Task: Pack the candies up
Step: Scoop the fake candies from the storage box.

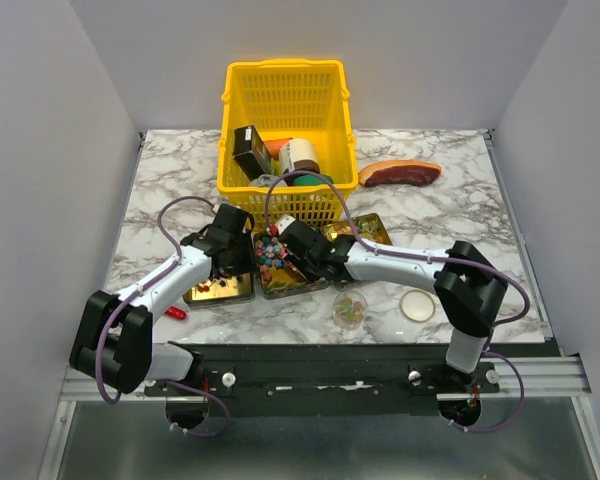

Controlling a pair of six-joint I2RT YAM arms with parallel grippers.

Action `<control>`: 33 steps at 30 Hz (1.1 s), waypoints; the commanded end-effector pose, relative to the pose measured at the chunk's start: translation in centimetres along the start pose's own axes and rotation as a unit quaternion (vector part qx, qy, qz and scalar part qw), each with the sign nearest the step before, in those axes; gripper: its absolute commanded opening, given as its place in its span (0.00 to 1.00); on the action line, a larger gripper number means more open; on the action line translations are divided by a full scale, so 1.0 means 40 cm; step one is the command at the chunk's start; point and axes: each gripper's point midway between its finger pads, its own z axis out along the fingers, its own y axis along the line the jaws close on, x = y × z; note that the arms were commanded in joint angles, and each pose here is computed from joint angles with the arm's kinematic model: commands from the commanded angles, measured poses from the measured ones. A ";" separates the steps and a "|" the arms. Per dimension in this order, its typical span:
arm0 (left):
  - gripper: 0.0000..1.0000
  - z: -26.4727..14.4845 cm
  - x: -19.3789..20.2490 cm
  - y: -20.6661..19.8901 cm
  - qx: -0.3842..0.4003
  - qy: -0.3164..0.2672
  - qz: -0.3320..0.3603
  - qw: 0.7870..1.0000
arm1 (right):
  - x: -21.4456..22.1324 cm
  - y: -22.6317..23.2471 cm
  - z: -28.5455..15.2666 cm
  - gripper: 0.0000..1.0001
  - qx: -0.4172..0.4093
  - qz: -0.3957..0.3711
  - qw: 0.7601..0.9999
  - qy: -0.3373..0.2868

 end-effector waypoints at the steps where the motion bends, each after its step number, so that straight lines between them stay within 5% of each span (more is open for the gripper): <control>1: 0.41 -0.021 -0.042 -0.021 0.012 -0.034 0.005 0.999 | -0.043 0.001 -0.041 0.01 -0.014 0.002 0.999 -0.046; 33: 0.53 -0.124 -0.138 0.011 -0.009 -0.167 -0.012 0.986 | -0.099 -0.041 -0.261 0.01 -0.051 0.030 0.976 -0.208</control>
